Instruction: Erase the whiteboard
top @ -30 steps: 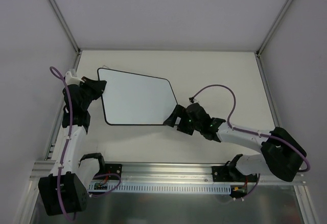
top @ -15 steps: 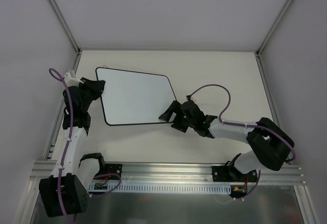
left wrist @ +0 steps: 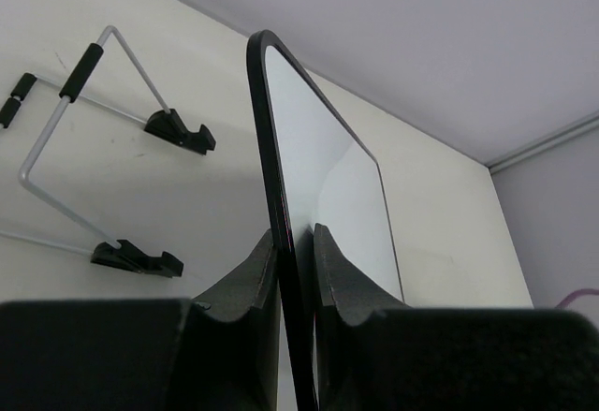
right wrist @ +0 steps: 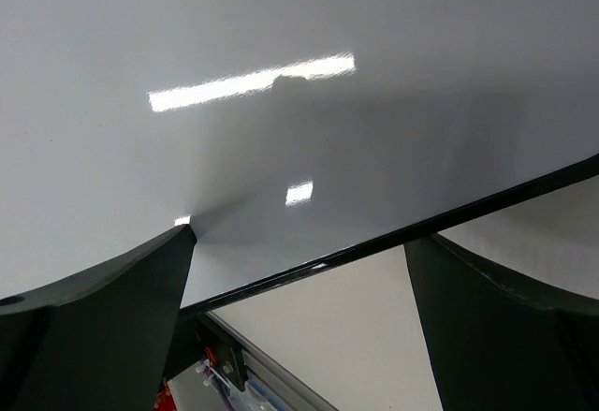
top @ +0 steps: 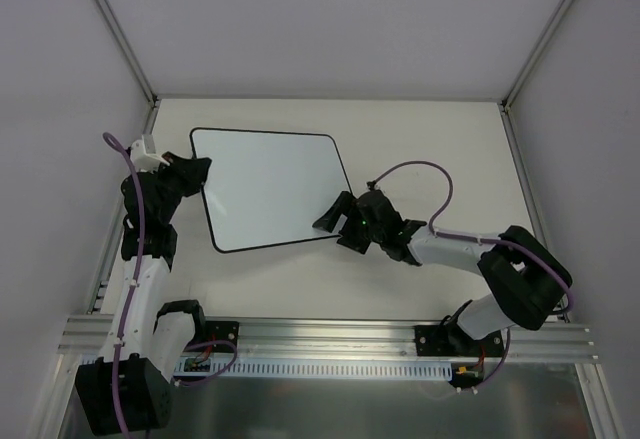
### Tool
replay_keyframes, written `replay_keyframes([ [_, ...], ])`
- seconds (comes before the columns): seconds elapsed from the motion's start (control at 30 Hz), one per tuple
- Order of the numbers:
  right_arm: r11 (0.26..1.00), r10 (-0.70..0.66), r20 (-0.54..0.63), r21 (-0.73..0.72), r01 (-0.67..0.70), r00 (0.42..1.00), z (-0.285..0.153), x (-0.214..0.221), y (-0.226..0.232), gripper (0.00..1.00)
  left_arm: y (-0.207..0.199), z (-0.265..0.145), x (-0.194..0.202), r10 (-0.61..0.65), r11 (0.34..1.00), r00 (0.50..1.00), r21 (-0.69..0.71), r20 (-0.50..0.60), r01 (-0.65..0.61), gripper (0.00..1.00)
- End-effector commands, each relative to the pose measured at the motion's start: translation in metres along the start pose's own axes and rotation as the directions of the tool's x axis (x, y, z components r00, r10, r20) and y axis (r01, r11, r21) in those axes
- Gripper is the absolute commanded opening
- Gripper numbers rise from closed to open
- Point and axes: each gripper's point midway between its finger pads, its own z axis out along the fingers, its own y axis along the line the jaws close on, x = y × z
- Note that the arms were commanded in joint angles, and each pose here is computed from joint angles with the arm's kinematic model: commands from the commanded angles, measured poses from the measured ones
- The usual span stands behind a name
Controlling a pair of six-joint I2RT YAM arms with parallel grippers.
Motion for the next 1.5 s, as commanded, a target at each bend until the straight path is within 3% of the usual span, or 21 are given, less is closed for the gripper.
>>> replay_keyframes([
  [0.0, 0.997, -0.035, 0.058, -0.07, 0.039, 0.998, 0.005, -0.027, 0.026, 0.99, -0.032, -0.019, 0.054, 0.154, 0.967, 0.963, 0.233, -0.223, -0.1, 0.09],
  [0.37, 0.991, -0.096, 0.021, -0.089, 0.098, 0.995, 0.015, -0.036, 0.03, 0.98, -0.05, -0.047, 0.093, 0.197, 0.914, 0.9, 0.404, -0.387, -0.027, 0.13],
  [0.73, 0.984, -0.149, -0.002, -0.097, 0.148, 0.989, 0.028, -0.041, 0.032, 0.98, -0.05, -0.057, 0.11, 0.22, 0.892, 0.869, 0.452, -0.443, 0.004, 0.13],
  [0.83, 0.983, -0.157, -0.008, -0.102, 0.156, 0.988, 0.029, -0.042, 0.033, 0.98, -0.047, -0.057, 0.111, 0.227, 0.894, 0.87, 0.448, -0.438, -0.007, 0.13],
  [0.9, 0.981, -0.166, -0.012, -0.098, 0.164, 0.986, 0.03, -0.041, 0.03, 0.98, -0.044, -0.055, 0.112, 0.226, 0.9, 0.872, 0.435, -0.434, -0.017, 0.07],
  [0.93, 0.981, -0.166, -0.012, -0.098, 0.165, 0.986, 0.03, -0.041, 0.03, 0.98, -0.042, -0.054, 0.113, 0.227, 0.903, 0.871, 0.429, -0.436, -0.021, 0.0],
  [1.17, 0.981, -0.169, -0.044, -0.1, 0.164, 0.985, 0.028, -0.032, 0.023, 0.98, -0.034, -0.051, 0.111, 0.224, 0.92, 0.884, 0.389, -0.411, -0.053, 0.0],
  [1.47, 0.953, -0.277, -0.008, -0.127, 0.274, 0.961, -0.011, -0.034, 0.025, 0.98, -0.044, -0.033, 0.068, 0.142, 0.949, 0.952, 0.312, -0.271, -0.053, 0.0],
])
